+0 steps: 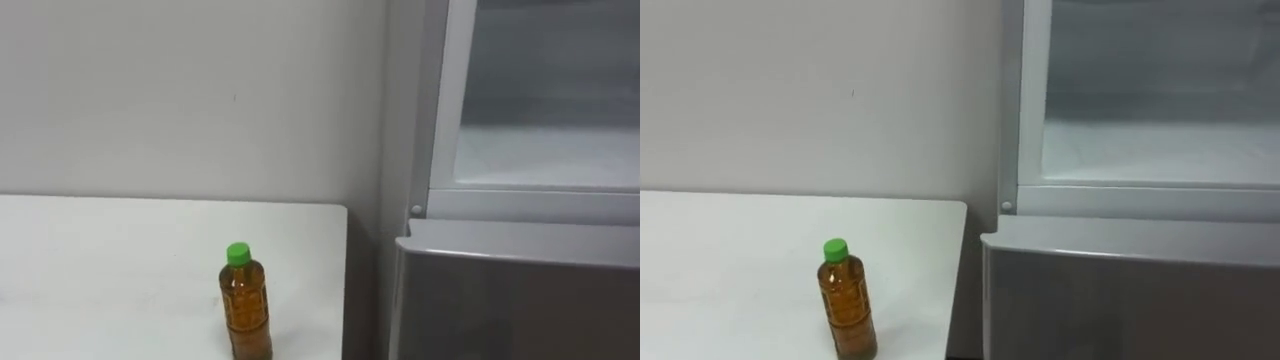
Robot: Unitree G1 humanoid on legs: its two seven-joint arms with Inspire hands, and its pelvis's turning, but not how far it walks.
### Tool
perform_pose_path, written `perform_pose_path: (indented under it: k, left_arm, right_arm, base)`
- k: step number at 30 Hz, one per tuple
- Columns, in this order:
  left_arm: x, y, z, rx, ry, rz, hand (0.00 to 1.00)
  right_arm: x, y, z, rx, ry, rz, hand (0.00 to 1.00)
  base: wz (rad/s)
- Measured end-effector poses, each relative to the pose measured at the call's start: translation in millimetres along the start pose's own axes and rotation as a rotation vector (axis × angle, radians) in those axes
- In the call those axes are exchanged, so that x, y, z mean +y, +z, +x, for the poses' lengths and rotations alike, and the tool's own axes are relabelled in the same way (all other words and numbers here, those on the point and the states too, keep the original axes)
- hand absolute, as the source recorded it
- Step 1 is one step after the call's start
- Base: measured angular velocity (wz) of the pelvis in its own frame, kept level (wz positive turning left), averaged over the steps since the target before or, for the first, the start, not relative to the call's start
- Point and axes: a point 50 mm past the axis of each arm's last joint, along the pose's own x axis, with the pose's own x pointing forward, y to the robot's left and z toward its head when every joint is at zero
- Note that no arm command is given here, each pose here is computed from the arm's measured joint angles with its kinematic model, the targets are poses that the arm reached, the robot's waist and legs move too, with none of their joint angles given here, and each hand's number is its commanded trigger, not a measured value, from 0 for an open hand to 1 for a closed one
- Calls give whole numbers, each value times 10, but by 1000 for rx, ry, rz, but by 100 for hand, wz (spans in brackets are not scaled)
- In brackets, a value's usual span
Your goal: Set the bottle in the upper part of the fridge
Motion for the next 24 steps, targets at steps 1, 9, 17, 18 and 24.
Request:
perform_pose_path:
  k: [1,9,17,18,24]
  left_arm:
    - [16,-67,-6,29,3,13,0]
    - [201,-707,-189,359,-2,213,0]
    - [-109,-575,-93,317,-184,478,0]
    - [-190,-491,-44,287,-208,507,0]
    - [-408,-308,40,224,-267,528,0]
  right_arm:
    - [-6,-10,-4,2,-2,0,0]
    - [-30,-1,-8,-3,-11,25,0]
    - [41,69,31,-9,11,-6,0]
    - [62,78,38,-10,18,-11,0]
    - [147,159,76,-28,41,-12,0]
  base:
    - [-6]
    - [-4]
    - [-8]
    - [-6]
    - [-6]
